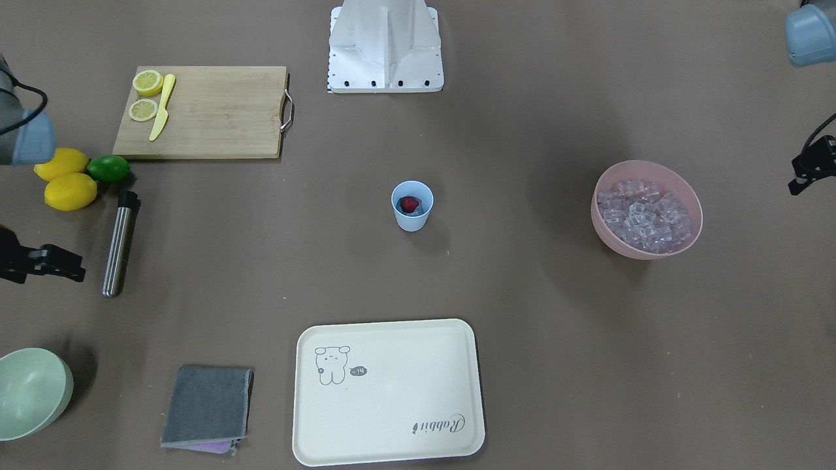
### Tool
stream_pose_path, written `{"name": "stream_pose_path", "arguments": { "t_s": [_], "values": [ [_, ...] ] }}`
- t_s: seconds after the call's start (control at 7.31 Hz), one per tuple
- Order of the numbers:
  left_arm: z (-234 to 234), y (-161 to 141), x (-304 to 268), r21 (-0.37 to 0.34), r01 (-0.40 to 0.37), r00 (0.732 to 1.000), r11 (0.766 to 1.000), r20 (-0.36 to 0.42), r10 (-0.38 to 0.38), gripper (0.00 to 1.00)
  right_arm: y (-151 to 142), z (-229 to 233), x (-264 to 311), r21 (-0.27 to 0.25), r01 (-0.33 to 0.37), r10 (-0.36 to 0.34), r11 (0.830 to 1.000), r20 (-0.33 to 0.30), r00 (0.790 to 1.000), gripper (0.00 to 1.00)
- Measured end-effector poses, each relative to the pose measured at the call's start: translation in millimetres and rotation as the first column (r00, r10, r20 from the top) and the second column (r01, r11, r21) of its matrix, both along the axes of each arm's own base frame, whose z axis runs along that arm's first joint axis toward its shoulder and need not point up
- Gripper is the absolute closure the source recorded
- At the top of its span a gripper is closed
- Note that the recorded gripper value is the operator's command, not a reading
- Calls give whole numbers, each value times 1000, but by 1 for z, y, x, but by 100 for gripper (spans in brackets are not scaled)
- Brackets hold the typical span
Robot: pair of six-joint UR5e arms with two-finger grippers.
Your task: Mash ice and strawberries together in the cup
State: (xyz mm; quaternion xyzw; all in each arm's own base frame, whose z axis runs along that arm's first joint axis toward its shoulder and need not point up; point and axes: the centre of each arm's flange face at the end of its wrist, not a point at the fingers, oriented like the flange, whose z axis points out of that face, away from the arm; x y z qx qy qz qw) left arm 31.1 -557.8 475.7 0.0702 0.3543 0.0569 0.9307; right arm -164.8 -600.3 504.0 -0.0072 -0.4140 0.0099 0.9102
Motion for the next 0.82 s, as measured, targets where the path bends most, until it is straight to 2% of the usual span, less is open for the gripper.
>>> {"name": "stream_pose_path", "arguments": {
  "t_s": [0.14,0.41,0.55,0.82],
  "values": [
    [4,-24,-28,-12,-18,1000,1000,16,18,3,6,4,40,18,-15,15,1000,26,1000,0],
    [21,-63,-106,-37,-65,997,997,32,66,2,54,12,115,59,-14,13,998,14,1000,0],
    [42,-71,-139,-59,-72,997,996,22,74,2,81,18,152,82,7,-6,997,-10,1000,0],
    [83,-60,-169,-78,-80,997,994,-16,79,2,123,47,211,113,34,-27,993,-62,998,0]
  ]
}}
